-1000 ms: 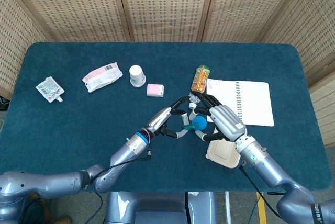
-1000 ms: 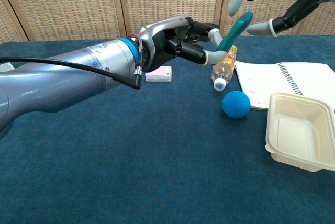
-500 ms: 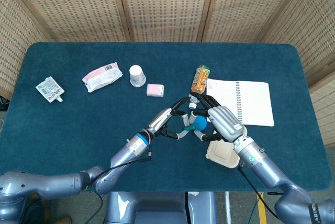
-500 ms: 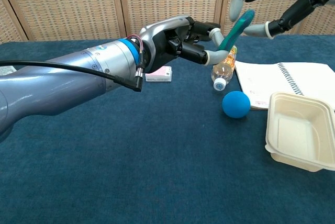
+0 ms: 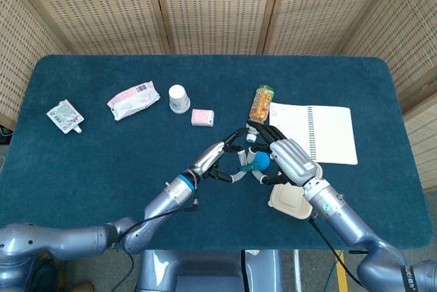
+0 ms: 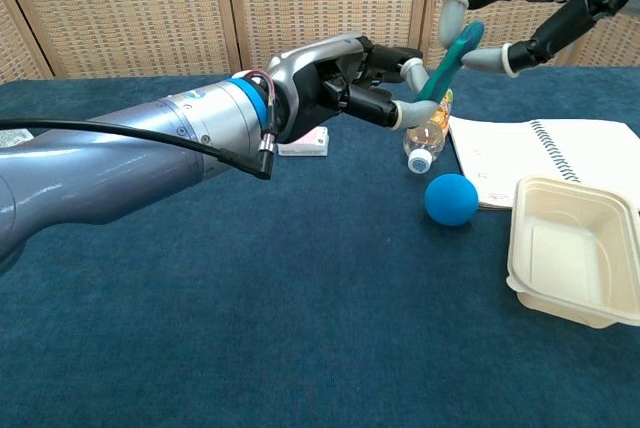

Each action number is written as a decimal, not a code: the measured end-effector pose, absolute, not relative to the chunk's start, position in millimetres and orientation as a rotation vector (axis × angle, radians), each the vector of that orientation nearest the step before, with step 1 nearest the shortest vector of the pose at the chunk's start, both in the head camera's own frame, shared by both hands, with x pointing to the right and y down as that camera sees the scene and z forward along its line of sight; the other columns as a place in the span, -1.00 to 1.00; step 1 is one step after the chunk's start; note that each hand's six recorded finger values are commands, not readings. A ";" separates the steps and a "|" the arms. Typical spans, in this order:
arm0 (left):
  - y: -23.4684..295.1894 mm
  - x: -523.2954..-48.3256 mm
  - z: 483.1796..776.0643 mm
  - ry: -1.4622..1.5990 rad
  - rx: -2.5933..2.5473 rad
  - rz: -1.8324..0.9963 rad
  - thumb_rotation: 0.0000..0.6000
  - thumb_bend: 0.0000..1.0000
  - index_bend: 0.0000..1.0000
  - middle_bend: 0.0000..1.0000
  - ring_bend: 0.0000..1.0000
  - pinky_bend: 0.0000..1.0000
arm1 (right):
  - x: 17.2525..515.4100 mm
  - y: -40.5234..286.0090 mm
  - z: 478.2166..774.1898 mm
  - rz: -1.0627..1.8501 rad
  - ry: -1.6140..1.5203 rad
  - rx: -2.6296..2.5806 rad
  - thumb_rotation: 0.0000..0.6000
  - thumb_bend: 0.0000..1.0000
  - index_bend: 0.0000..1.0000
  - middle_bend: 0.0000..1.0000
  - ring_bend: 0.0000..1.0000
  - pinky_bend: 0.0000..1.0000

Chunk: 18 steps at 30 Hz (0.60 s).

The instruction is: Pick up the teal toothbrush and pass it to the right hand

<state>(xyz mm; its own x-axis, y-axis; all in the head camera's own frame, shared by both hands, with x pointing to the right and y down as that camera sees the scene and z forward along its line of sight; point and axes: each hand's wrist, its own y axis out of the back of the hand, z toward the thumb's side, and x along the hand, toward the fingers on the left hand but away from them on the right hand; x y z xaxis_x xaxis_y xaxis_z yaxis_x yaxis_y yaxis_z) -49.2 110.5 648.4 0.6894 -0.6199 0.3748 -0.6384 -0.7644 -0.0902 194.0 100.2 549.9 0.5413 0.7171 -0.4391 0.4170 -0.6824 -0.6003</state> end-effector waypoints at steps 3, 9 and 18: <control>111.2 -48.8 648.5 -1.058 2.845 0.604 1.00 0.51 0.34 -1.00 -1.00 -1.00 | 193.6 100.3 549.7 0.949 -0.922 -2.354 1.00 0.19 0.14 -1.00 -1.00 -1.00; 110.6 -48.5 648.2 -1.062 2.842 0.601 1.00 0.51 0.34 -1.00 -1.00 -1.00 | 193.4 100.3 549.5 0.951 -0.911 -2.341 1.00 0.33 0.24 -1.00 -1.00 -1.00; 106.9 -51.4 645.4 -1.077 2.839 0.594 1.00 0.51 0.34 -1.00 -1.00 -1.00 | 194.3 99.7 549.0 0.935 -0.883 -2.267 1.00 0.43 0.61 -1.00 -1.00 -1.00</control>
<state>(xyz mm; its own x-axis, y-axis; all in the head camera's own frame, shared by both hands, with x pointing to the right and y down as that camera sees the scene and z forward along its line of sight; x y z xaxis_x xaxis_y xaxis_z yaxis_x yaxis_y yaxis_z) -51.4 106.9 645.4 0.6841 -0.6293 0.3686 -0.6474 -0.7567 -0.0904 194.3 99.7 549.0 0.5470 0.7311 -0.4078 0.3654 -0.6469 -0.6693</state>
